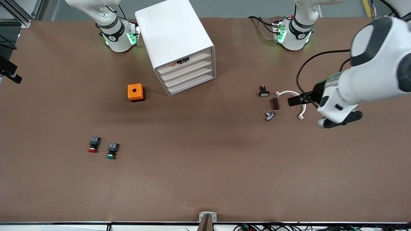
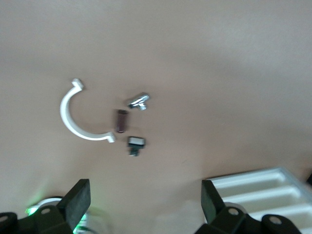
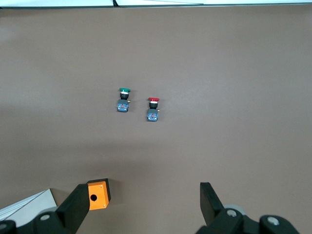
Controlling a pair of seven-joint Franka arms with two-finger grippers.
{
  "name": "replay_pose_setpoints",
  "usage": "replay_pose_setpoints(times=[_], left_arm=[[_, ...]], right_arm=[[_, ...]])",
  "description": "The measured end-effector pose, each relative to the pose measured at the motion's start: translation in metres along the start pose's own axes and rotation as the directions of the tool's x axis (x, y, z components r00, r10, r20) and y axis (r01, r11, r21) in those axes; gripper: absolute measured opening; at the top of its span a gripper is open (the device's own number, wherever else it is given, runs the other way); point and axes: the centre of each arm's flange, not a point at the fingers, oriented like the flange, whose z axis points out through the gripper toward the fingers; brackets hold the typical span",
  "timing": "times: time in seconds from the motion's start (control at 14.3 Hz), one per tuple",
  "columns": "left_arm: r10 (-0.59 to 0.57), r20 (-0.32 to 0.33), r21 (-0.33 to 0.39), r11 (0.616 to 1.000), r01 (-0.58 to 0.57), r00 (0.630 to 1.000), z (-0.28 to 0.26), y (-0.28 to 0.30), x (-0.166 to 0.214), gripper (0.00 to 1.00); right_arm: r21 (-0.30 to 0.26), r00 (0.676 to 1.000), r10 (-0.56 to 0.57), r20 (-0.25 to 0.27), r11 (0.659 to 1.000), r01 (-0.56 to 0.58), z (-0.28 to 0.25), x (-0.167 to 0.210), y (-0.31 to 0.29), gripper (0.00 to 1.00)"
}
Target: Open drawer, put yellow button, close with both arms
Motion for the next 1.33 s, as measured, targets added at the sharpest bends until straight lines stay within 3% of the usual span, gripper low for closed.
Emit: replay_pose_setpoints(times=[0.42,0.56,0.91,1.33], left_arm=[[0.177,0.002,0.065,0.982,-0.177,0.984,-0.013,-0.088,-0.023,1.00],[0.197,-0.016,0.069,0.978,-0.196,0.980,-0.014,-0.115,-0.030,1.00],[0.213,-0.197,0.095,0.976,-0.197,0.957,0.001,-0.138,-0.039,1.00],[0.216,-0.332,0.092,0.976,-0.197,0.918,-0.052,-0.135,-0.045,1.00]], right_arm=[[0.001,1.000,0.000,0.020,1.000,0.000,0.004,0.000,0.000,1.00],[0.005,0.999,0.000,0.053,1.000,0.000,0.007,-0.004,-0.001,1.00],[0.008,0.997,-0.001,0.074,1.000,0.000,0.009,-0.006,-0.001,1.00],[0.008,0.997,-0.002,0.075,1.000,0.002,0.009,-0.006,-0.002,1.00]])
